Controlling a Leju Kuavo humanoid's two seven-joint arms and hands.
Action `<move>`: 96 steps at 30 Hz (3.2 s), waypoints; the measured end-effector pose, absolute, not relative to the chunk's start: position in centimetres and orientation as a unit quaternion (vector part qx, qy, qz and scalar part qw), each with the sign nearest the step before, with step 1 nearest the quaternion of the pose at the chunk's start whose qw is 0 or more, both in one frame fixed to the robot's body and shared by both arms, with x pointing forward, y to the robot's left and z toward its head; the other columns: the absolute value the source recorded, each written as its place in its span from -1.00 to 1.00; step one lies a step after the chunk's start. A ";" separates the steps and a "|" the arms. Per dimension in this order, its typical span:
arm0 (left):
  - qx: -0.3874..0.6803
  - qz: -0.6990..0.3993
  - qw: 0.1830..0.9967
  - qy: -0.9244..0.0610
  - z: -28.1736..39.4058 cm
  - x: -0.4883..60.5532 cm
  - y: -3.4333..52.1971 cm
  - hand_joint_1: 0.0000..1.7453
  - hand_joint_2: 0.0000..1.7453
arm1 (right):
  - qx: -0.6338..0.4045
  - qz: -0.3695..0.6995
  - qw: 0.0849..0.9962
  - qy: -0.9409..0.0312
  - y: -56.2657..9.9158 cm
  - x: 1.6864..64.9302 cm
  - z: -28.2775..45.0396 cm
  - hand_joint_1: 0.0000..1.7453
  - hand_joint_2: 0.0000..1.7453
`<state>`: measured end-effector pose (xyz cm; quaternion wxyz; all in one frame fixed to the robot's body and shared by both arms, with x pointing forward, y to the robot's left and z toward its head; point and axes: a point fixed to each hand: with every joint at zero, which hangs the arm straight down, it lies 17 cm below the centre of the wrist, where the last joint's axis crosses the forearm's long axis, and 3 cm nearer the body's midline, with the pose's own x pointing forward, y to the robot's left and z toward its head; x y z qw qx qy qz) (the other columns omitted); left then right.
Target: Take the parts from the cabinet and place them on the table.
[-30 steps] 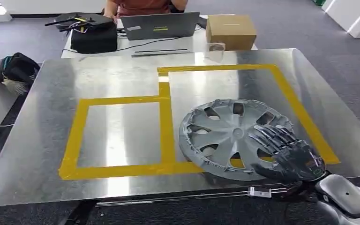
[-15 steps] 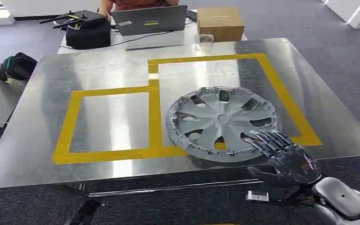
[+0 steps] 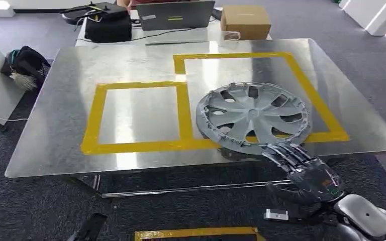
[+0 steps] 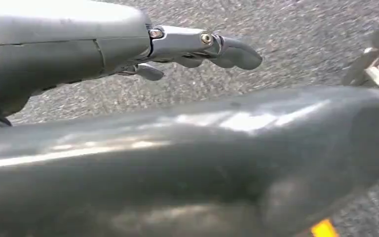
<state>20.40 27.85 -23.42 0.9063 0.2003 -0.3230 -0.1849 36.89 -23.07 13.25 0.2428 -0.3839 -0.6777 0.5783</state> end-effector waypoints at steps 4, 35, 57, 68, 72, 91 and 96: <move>0.201 -0.187 0.906 -0.321 -23.4 20.4 27.8 -1.00 -1.00 | -0.388 0.576 0.244 -0.677 -23.4 37.0 13.4 -1.00 -1.00; 0.196 -0.198 0.906 -0.318 -23.4 20.6 26.6 -1.00 -1.00 | -0.397 0.577 0.261 -0.664 -25.3 35.7 12.8 -1.00 -1.00; 0.199 -0.201 0.904 -0.322 -23.3 21.0 26.5 -1.00 -1.00 | -0.400 0.577 0.265 -0.661 -25.9 35.3 12.8 -1.00 -1.00; 0.198 -0.203 0.903 -0.322 -23.3 20.9 26.4 -1.00 -1.00 | -0.404 0.576 0.263 -0.660 -26.1 35.2 13.1 -1.00 -1.00; 0.199 -0.203 0.904 -0.320 -23.4 20.7 26.5 -1.00 -1.00 | -0.403 0.576 0.262 -0.661 -26.0 35.1 13.1 -1.00 -1.00; 0.199 -0.203 0.903 -0.322 -23.3 20.8 26.4 -1.00 -1.00 | -0.404 0.583 0.258 -0.656 -26.1 35.0 12.9 -1.00 -1.00; 0.200 -0.206 0.902 -0.322 -23.3 20.8 26.5 -1.00 -1.00 | -0.413 0.588 0.246 -0.651 -26.0 35.1 13.0 -1.00 -1.00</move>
